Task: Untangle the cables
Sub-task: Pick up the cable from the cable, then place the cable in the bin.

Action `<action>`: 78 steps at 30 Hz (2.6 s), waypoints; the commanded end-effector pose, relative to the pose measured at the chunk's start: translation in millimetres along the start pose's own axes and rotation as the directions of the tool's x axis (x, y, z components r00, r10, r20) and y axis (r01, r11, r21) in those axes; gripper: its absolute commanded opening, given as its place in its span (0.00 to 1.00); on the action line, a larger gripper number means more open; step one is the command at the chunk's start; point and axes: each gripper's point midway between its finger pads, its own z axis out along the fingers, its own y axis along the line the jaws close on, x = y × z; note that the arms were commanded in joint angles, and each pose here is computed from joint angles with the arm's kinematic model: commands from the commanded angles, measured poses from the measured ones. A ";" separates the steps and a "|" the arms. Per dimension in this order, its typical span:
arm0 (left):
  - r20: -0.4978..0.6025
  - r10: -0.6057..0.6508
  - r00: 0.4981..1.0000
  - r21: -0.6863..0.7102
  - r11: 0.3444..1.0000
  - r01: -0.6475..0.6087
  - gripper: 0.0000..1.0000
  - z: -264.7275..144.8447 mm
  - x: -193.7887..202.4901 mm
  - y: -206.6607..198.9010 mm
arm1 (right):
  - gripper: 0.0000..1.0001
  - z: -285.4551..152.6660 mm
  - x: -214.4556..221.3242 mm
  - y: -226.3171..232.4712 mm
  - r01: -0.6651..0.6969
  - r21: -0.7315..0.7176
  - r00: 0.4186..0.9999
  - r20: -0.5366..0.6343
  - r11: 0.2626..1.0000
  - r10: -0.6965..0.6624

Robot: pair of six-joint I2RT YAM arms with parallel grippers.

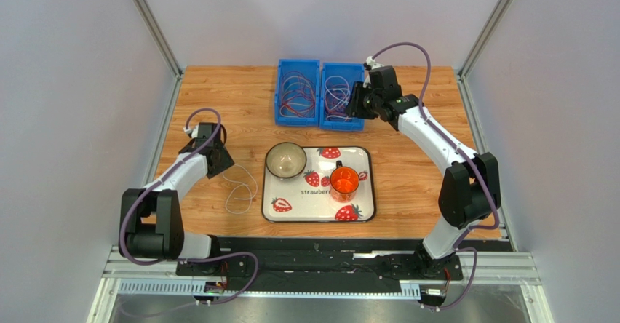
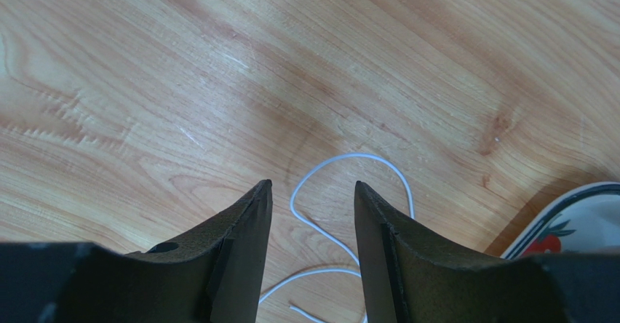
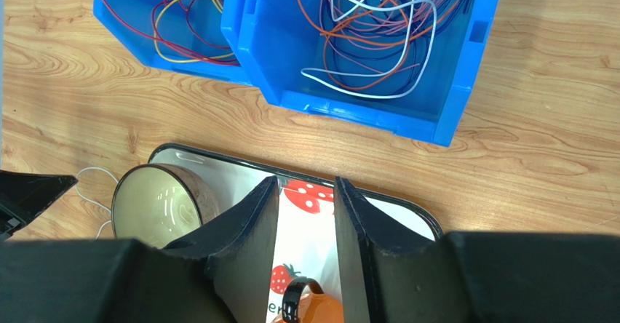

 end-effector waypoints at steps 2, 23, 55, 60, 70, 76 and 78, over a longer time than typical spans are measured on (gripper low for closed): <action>-0.017 0.017 1.000 -0.001 1.000 -0.018 0.53 10.2 -2.6 -2.0 | 0.37 -16.0 -18.6 11.6 0.009 -0.030 0.998 0.064 1.000 -0.007; -0.043 0.029 0.999 0.007 1.000 -0.029 0.00 15.3 -1.1 -6.0 | 0.35 -17.5 -14.4 12.2 0.000 -0.035 0.999 0.048 0.999 0.002; 0.298 -0.069 0.952 0.370 0.928 -0.049 0.00 -192.1 -124.0 -62.9 | 0.33 -89.0 -21.4 43.9 -0.035 -0.158 0.989 0.140 0.987 0.058; 0.333 -0.089 0.939 0.455 0.887 -0.077 0.00 -216.8 -150.3 -89.7 | 0.33 -96.1 -19.0 45.6 -0.045 -0.178 0.986 0.153 0.983 0.073; 0.319 -0.112 0.941 0.618 0.777 -0.117 0.00 -231.4 -179.2 -174.6 | 0.35 -113.1 -3.9 36.2 -0.051 -0.154 0.984 0.160 0.987 0.076; 0.312 -0.162 0.936 0.635 0.768 -0.078 0.00 -212.6 -196.3 -214.2 | 0.36 -123.0 6.4 30.0 -0.059 -0.138 0.984 0.157 0.989 0.080; 0.290 -0.190 0.938 0.655 0.754 -0.049 0.00 -204.3 -200.7 -229.6 | 0.35 -123.8 11.2 28.5 -0.061 -0.138 0.985 0.150 0.989 0.082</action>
